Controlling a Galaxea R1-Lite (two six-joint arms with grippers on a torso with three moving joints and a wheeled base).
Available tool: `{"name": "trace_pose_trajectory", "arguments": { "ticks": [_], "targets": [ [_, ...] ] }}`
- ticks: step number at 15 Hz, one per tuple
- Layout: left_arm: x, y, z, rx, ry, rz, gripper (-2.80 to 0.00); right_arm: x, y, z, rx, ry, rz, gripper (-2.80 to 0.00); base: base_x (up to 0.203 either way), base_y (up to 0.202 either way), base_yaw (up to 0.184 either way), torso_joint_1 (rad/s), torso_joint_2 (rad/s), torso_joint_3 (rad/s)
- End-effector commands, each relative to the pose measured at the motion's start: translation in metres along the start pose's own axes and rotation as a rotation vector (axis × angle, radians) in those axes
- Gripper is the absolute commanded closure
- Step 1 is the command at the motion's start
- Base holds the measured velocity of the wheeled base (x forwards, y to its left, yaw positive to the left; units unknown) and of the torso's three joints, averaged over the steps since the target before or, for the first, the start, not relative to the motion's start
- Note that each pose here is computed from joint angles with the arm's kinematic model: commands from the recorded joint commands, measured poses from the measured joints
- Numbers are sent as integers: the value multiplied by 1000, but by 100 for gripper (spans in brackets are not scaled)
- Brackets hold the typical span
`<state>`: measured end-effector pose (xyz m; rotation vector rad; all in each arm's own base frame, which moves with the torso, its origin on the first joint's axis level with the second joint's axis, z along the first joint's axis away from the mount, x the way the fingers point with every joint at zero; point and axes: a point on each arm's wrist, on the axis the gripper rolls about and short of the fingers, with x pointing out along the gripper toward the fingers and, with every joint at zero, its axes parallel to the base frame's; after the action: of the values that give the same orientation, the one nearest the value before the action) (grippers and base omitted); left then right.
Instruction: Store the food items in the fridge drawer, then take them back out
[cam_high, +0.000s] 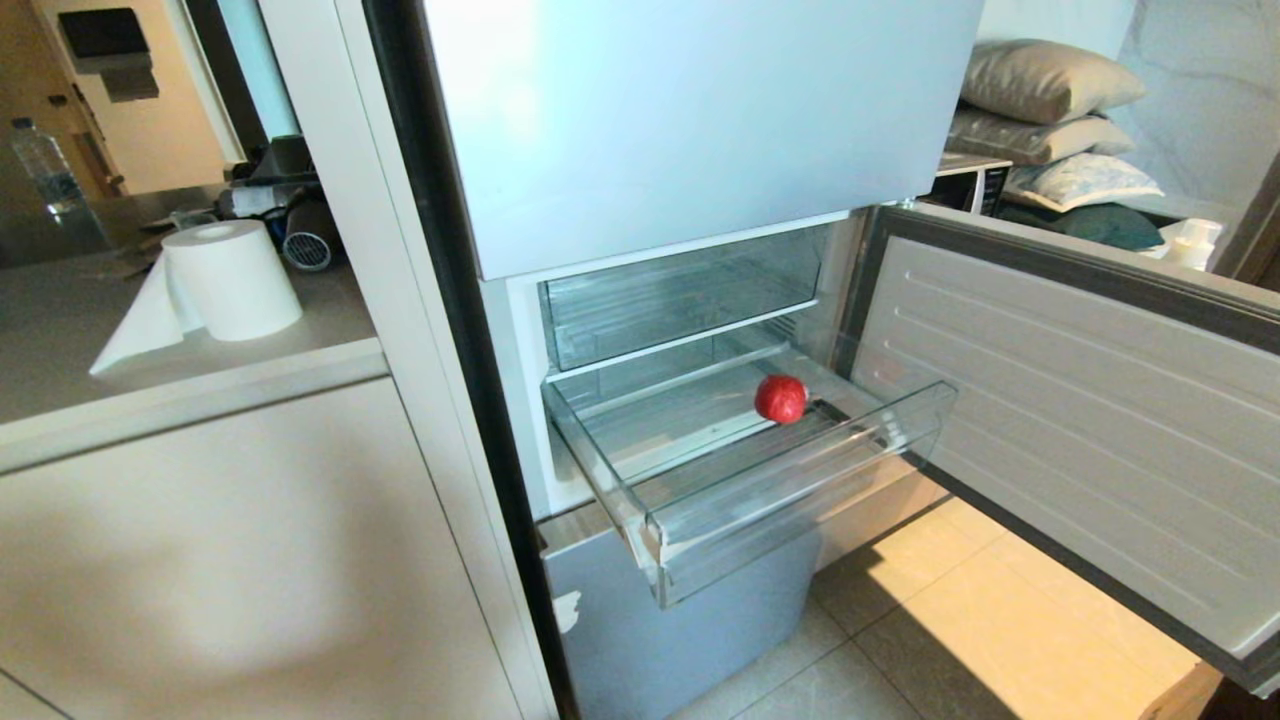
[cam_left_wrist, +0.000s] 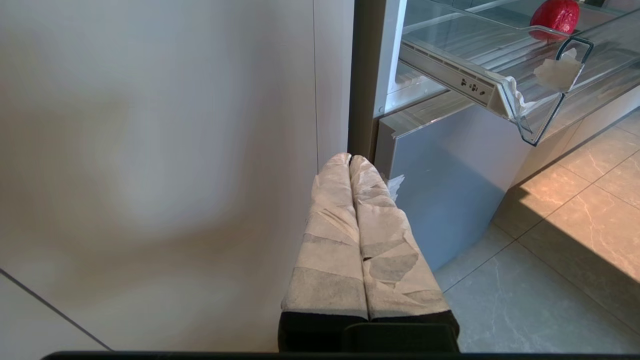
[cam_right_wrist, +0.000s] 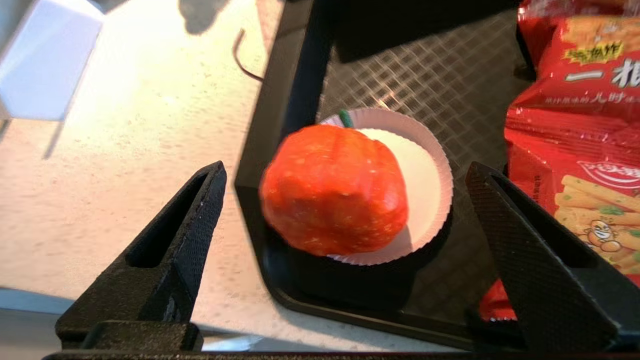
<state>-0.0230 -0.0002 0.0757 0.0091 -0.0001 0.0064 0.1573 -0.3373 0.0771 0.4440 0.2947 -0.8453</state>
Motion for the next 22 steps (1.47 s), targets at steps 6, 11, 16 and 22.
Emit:
{"name": "trace_pose_trajectory", "arguments": {
  "ticks": [6,11,16,22],
  "targets": [
    [0,0,0,0,2,0,0,24,3,-16,1,49,24,-280,0,0,0,0,0,0],
    [0,0,0,0,0,0,0,32,2,-19,0,55,27,-280,0,0,0,0,0,0],
    [0,0,0,0,2,0,0,43,-1,-27,6,78,28,-280,0,0,0,0,0,0],
    [0,0,0,0,2,1,0,44,-1,-25,5,70,28,-280,0,0,0,0,0,0]
  ]
}}
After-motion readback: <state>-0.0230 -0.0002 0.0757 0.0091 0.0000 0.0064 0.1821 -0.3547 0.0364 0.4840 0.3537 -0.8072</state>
